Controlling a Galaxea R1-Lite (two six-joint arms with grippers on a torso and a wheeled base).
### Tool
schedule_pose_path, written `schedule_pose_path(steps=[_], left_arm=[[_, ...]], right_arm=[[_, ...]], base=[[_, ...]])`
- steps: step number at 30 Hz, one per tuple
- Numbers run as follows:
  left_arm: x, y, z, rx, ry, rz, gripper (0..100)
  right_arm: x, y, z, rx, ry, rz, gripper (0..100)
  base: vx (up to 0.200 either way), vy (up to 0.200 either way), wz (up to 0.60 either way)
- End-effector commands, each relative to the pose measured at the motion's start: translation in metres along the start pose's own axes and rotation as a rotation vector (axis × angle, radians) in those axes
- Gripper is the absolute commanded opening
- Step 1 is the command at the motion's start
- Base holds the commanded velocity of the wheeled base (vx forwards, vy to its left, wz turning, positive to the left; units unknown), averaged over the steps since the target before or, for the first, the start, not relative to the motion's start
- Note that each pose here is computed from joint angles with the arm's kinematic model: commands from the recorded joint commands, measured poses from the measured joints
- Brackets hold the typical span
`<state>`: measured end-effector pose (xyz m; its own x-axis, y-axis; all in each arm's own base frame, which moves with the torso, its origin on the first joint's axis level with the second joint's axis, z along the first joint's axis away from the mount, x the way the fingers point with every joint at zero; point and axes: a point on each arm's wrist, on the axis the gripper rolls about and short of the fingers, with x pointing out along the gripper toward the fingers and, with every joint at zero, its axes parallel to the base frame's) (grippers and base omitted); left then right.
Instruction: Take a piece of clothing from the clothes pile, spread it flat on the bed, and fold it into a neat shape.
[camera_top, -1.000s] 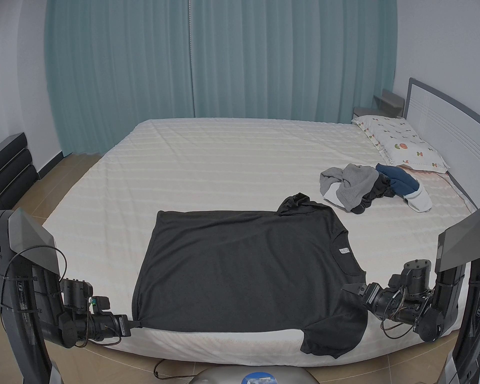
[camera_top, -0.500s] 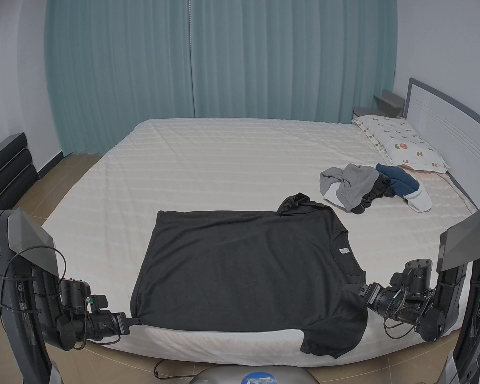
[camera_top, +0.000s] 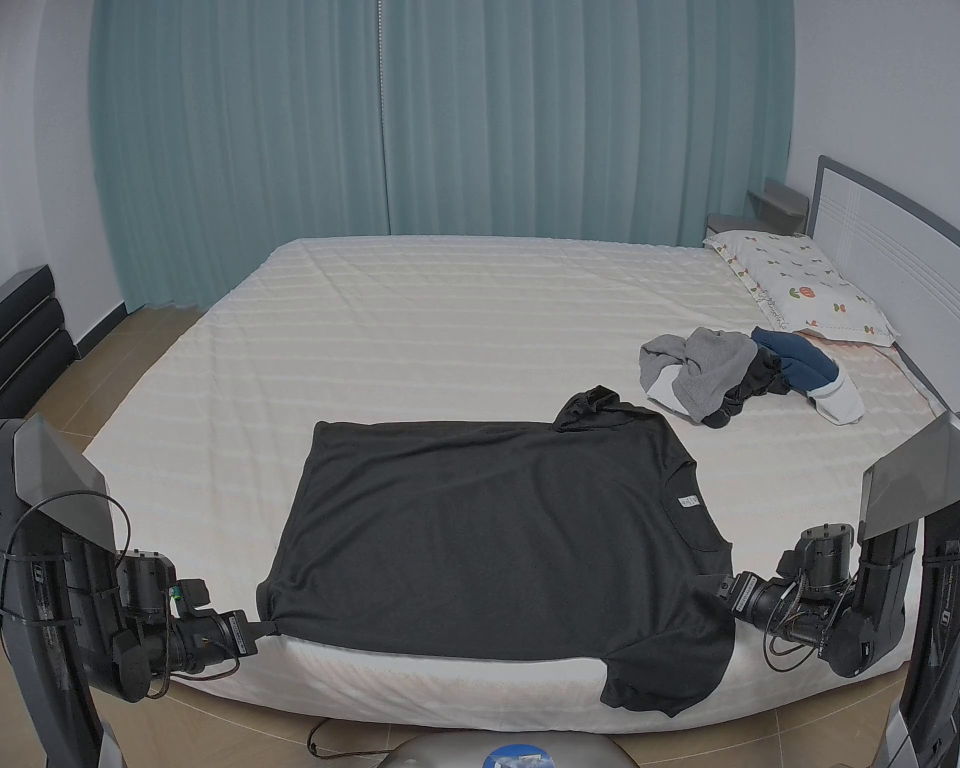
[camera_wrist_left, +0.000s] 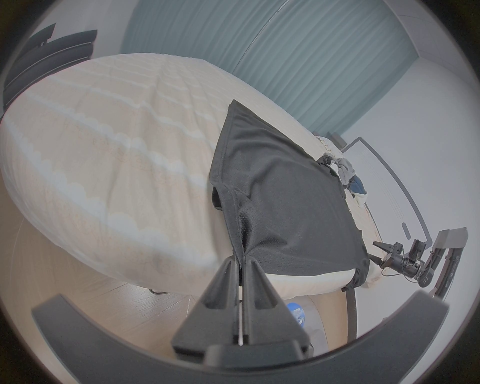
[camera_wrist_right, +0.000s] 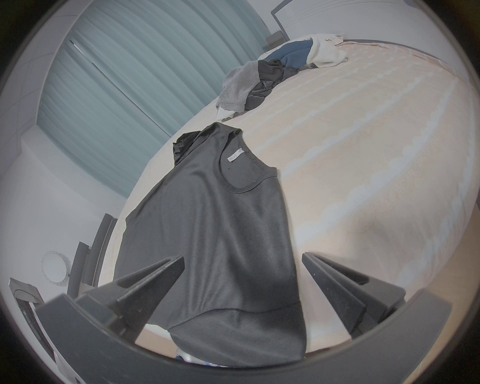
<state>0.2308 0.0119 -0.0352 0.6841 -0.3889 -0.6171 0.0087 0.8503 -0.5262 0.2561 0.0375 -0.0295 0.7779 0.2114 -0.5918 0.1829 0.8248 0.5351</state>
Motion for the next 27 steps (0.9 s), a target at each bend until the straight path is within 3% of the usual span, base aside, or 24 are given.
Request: schedule_pose_path(steps=[1, 6, 7, 19, 27], left_arm=[[0.000, 0.000, 0.000, 0.000, 0.000, 0.000, 0], [0.000, 0.000, 0.000, -0.001, 0.001, 0.000, 0], [0.000, 0.000, 0.000, -0.001, 0.001, 0.000, 0], [0.001, 0.000, 0.000, 0.000, 0.000, 0.000, 0], [0.001, 0.000, 0.000, 0.000, 0.002, -0.001, 0]], right_arm=[[0.008, -0.006, -0.002, 0.007, 0.011, -0.019, 100], [0.015, -0.011, -0.007, 0.008, 0.023, -0.027, 100], [0.018, -0.010, -0.003, 0.008, 0.008, -0.019, 0], [0.039, -0.006, 0.041, 0.018, -0.169, 0.045, 0], [0.057, 0.002, 0.051, -0.017, -0.176, 0.066, 0]], base=[[0.000, 0.000, 0.00], [0.000, 0.000, 0.00], [0.000, 0.000, 0.00], [0.000, 0.000, 0.00], [0.000, 0.000, 0.00]])
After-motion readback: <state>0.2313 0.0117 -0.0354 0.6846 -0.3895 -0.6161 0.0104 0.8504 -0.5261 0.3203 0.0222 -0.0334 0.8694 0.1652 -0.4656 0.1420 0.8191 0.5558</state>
